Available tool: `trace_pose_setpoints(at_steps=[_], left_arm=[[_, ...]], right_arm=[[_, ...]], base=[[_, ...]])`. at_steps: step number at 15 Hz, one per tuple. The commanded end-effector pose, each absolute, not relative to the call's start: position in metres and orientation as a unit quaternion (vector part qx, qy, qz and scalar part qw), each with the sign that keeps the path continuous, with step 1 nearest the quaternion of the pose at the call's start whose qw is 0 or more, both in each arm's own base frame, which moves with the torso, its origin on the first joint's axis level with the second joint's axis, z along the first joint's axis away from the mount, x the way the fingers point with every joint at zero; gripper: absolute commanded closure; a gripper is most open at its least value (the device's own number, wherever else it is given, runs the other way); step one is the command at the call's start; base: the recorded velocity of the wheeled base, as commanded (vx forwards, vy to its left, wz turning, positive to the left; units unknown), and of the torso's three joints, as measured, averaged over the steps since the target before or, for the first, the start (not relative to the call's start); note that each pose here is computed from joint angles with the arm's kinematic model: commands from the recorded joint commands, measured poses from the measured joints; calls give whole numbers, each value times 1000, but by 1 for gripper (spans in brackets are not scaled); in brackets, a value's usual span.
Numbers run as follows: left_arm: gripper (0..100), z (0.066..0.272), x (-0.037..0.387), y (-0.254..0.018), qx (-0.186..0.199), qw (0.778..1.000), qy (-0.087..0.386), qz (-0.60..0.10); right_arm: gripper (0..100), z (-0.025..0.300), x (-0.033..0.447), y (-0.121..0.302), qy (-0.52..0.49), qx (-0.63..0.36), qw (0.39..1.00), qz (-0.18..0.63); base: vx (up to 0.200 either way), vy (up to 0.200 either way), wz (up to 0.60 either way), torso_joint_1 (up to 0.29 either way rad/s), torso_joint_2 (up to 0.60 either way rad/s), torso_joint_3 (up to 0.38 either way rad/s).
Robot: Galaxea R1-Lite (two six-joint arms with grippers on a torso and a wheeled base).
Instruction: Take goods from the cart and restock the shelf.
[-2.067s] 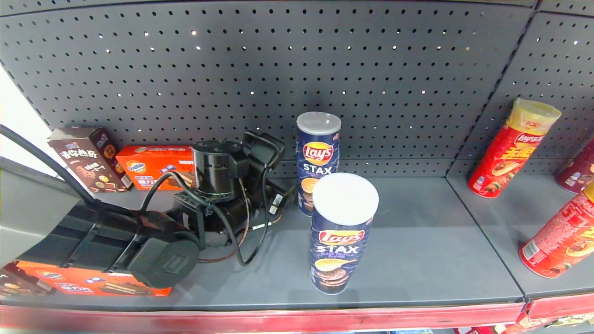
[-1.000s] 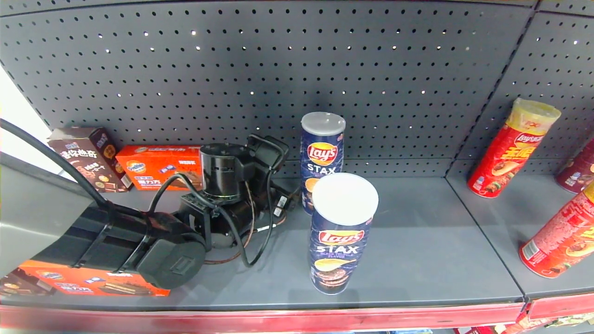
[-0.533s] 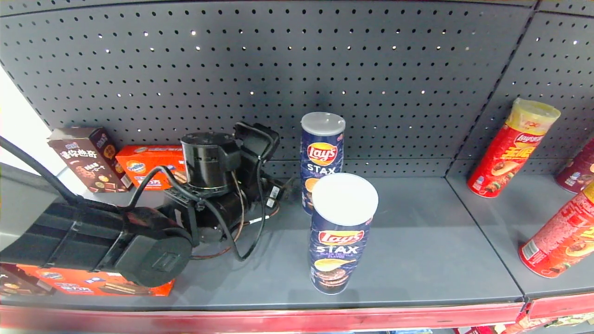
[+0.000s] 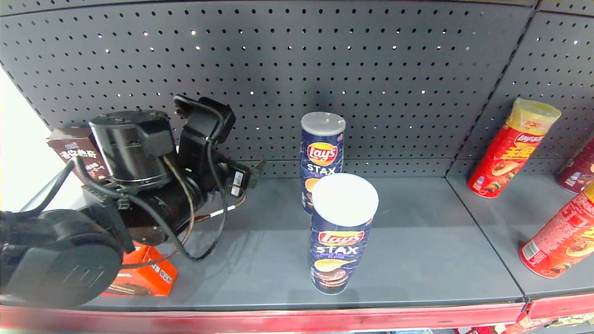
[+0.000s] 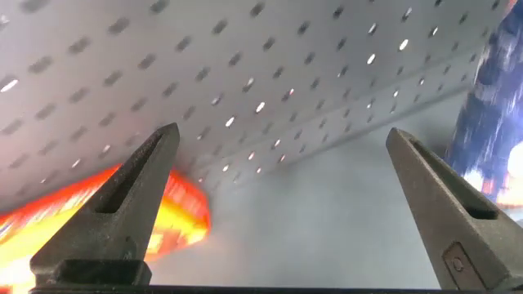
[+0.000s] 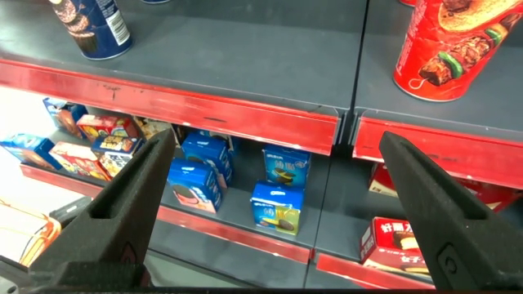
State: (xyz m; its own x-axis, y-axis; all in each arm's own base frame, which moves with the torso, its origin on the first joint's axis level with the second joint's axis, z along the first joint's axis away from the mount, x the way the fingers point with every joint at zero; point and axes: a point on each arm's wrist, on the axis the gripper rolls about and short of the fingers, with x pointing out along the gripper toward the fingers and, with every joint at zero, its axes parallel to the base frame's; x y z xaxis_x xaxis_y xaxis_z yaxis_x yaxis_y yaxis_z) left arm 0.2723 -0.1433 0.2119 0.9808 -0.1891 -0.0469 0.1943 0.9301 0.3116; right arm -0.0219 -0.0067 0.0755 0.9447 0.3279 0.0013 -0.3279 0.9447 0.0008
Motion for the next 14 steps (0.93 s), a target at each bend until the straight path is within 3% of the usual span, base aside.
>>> trace_pose_setpoints(at_steps=[1, 7, 9, 10, 13, 14], left_arm=[[0, 219, 239, -124, 155, 984, -8, -88], [0, 217, 238, -119, 148, 986, -16, -81], [0, 216, 238, -117, 149, 986, -13, -78], [0, 215, 238, -115, 149, 986, -14, -76], [0, 216, 238, -115, 147, 986, -20, -75], [0, 216, 238, -115, 148, 986, -19, -75]], right_arm=[[0, 75, -22, -7, 0, -2, 985, 171], [0, 80, -22, -8, -11, 2, 980, 200], [0, 153, -25, -10, -45, 40, 974, 220], [0, 167, -20, -9, -33, 35, 968, 245], [0, 169, -6, -2, 31, -30, 963, 266], [0, 188, 13, 8, 75, -46, 960, 264]], base=[[0, 0, 0, 0, 0, 0], [0, 0, 0, 0, 0, 0], [0, 0, 0, 0, 0, 0], [0, 0, 0, 0, 0, 0], [0, 0, 0, 0, 0, 0], [0, 0, 0, 0, 0, 0]])
